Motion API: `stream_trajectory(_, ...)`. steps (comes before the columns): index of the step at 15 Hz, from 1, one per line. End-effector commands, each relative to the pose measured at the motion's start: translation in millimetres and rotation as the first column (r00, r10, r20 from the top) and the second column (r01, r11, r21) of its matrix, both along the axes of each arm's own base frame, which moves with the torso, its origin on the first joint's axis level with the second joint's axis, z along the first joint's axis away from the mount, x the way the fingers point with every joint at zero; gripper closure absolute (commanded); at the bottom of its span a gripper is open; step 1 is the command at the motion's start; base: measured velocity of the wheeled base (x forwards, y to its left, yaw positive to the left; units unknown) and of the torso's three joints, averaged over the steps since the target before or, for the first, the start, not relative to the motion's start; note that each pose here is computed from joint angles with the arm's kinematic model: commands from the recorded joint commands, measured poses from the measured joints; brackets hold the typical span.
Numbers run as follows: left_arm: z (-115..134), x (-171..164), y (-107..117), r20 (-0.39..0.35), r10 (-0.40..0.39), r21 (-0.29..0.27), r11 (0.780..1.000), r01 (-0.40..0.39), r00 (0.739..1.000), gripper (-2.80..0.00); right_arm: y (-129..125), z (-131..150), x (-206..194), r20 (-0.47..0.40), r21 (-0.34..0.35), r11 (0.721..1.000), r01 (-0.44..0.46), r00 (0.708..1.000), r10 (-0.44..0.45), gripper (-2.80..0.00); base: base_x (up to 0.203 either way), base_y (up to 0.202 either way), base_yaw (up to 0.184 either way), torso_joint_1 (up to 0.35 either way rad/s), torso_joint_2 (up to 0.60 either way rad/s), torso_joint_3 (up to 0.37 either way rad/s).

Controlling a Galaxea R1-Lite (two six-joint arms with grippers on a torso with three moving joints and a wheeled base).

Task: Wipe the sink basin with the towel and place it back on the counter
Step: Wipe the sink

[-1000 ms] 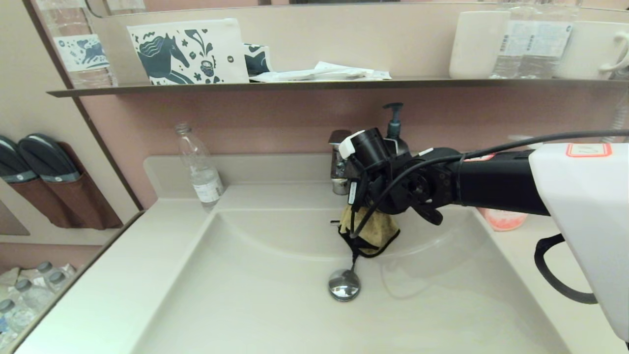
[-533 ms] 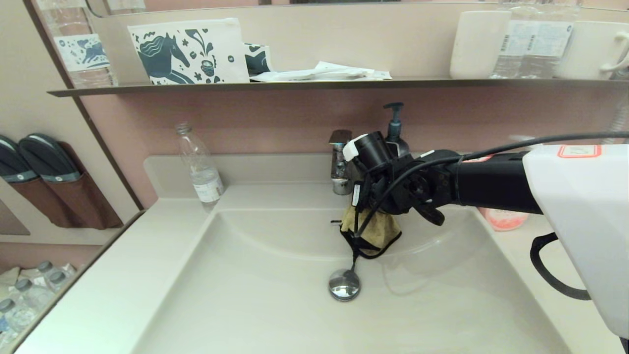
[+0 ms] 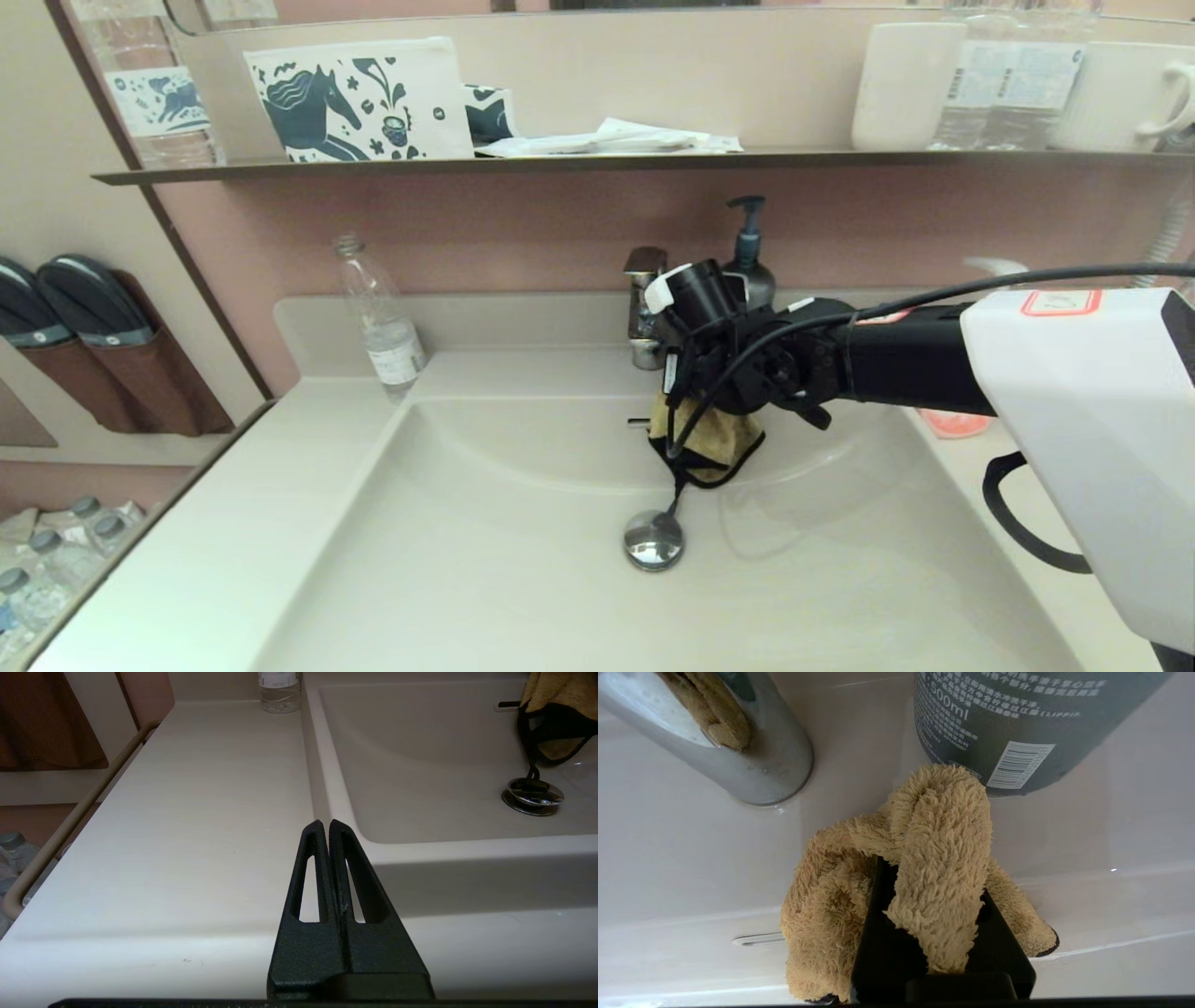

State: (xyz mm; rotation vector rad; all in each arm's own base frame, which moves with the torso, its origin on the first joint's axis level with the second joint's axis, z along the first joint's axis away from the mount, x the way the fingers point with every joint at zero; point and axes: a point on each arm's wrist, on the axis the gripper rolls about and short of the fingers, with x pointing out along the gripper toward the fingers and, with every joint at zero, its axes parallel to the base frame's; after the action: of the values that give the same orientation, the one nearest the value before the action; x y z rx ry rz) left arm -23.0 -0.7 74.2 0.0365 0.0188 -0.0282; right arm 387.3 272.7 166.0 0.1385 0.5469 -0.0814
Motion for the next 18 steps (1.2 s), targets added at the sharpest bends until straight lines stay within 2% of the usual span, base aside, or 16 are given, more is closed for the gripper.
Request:
stream_trajectory(1,-0.1,0.0,0.0,-0.001,0.0,0.0,1.0,0.0,1.0,0.0,-2.9,-12.2,4.1,-0.033,-0.029,0.999,0.015,0.999,-0.016,0.0,0.0,0.0,0.0,0.0,0.0,0.0)
stream_trajectory(8,-0.1,0.0,0.0,-0.001,0.0,0.0,1.0,0.0,1.0,0.0,-33.3,-15.3,-2.0,-0.104,-0.116,0.989,0.092,0.989,-0.104,0.0,0.0,0.0,0.0,0.0,0.0,0.0)
stream_trajectory(14,-0.1,0.0,0.0,-0.001,0.0,0.0,1.0,0.0,1.0,0.0,-48.5,-22.9,-8.3,-0.143,-0.159,0.981,0.114,0.98,-0.137,0.0,0.0,0.0,0.0,0.0,0.0,0.0)
stream_trajectory(18,-0.1,0.0,0.0,-0.001,0.0,0.0,1.0,0.0,1.0,0.0,-61.1,-21.4,-6.9,-0.137,-0.179,0.972,0.153,0.974,-0.179,0.0,0.0,0.0,0.0,0.0,0.0,0.0)
